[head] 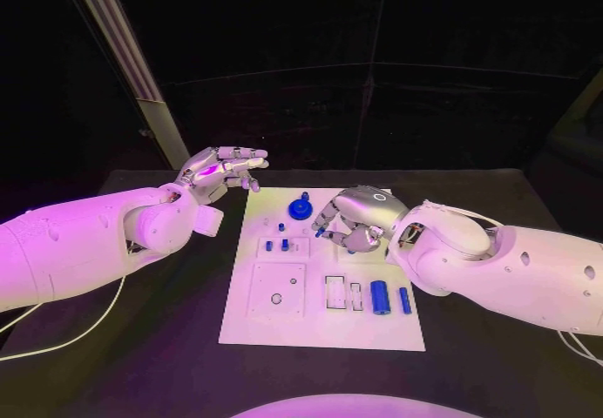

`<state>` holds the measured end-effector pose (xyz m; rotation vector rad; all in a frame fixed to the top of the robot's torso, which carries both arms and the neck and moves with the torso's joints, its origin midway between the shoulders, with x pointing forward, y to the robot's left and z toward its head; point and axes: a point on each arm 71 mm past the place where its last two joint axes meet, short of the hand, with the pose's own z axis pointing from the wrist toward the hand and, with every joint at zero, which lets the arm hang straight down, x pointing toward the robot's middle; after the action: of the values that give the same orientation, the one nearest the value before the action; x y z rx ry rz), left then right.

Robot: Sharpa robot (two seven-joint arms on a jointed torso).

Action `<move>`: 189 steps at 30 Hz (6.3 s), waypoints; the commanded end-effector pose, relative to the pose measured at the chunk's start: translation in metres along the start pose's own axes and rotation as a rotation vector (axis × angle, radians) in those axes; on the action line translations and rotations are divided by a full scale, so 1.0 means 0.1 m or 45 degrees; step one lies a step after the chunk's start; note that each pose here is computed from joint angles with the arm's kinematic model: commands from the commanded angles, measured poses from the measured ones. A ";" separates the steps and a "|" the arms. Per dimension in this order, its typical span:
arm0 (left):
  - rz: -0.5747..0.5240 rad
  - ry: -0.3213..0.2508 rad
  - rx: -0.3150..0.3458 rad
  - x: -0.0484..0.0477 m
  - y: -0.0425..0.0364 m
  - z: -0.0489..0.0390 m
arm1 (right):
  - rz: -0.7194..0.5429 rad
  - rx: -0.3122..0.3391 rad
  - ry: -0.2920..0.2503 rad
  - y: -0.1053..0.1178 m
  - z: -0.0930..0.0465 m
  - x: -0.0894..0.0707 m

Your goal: Assemble the parts on the task board

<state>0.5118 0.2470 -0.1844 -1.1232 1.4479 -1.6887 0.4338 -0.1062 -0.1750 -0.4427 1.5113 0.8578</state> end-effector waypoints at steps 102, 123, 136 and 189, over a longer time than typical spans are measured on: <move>-0.027 0.054 -0.046 0.066 0.031 0.026 | -0.014 -0.121 0.176 0.36 0.08 0.55; -0.029 0.069 -0.068 0.064 0.076 0.006 | -0.067 0.229 0.174 -0.43 -0.39 -0.01; -0.028 0.073 -0.069 0.065 0.087 0.004 | -0.098 0.282 0.246 -0.54 -0.32 0.04; -0.023 0.065 -0.092 0.035 0.104 -0.004 | -0.066 0.233 0.222 -0.43 -0.26 0.05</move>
<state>0.5095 0.2430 -0.1949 -1.1455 1.5405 -1.6869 0.4477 -0.1538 -0.1976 -0.4598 1.7557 0.6139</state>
